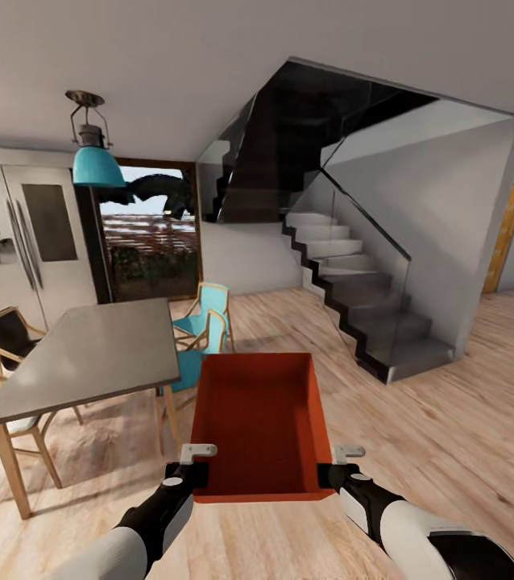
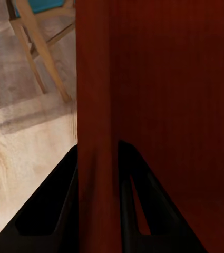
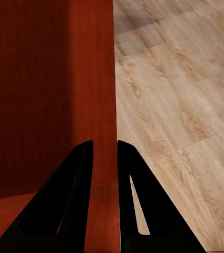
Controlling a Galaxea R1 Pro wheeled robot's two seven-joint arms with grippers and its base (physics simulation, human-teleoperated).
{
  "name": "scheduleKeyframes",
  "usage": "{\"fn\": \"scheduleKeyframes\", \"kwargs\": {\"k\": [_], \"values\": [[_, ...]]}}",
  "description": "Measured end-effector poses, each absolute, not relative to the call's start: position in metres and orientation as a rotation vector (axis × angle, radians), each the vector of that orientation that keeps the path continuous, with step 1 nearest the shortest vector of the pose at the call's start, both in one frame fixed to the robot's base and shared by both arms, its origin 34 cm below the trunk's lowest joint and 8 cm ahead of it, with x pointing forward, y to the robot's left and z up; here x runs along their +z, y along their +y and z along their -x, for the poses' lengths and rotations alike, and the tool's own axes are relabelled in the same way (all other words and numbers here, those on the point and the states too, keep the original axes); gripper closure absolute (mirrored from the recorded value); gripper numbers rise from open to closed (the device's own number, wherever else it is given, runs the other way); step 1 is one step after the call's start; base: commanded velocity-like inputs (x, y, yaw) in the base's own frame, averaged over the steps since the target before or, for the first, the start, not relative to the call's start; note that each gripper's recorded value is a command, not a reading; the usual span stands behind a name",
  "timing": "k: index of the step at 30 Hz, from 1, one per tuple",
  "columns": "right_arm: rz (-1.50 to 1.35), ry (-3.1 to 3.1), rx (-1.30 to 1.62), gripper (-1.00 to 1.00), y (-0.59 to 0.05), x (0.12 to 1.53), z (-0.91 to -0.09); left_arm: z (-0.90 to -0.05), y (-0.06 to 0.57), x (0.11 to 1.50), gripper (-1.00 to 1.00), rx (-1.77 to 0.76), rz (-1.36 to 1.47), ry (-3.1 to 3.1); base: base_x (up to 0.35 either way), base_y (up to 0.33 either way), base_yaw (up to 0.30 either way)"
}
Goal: Move the two storage containers from the living room to the garage. In the garage, place one container on the floor and stack the other container on top of it (either order is fine).
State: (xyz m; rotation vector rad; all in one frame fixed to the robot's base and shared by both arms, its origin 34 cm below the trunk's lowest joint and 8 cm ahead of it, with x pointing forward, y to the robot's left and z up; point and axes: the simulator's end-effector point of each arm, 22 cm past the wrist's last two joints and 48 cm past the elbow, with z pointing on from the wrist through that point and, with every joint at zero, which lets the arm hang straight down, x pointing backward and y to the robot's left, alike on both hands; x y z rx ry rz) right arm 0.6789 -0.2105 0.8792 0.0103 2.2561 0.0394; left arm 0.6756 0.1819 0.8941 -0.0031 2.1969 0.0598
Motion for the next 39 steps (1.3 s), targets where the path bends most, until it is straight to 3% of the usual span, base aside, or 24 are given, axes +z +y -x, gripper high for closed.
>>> {"fn": "scheduleKeyframes", "kwargs": {"k": [39], "values": [[-0.010, 2.256, 0.039, 1.00, -0.2105, 0.8791, -0.6789, -0.6754, 0.1819, 0.8937, 1.00, 0.059, 0.004, 2.197, 0.000, 0.000, -0.294]]}}
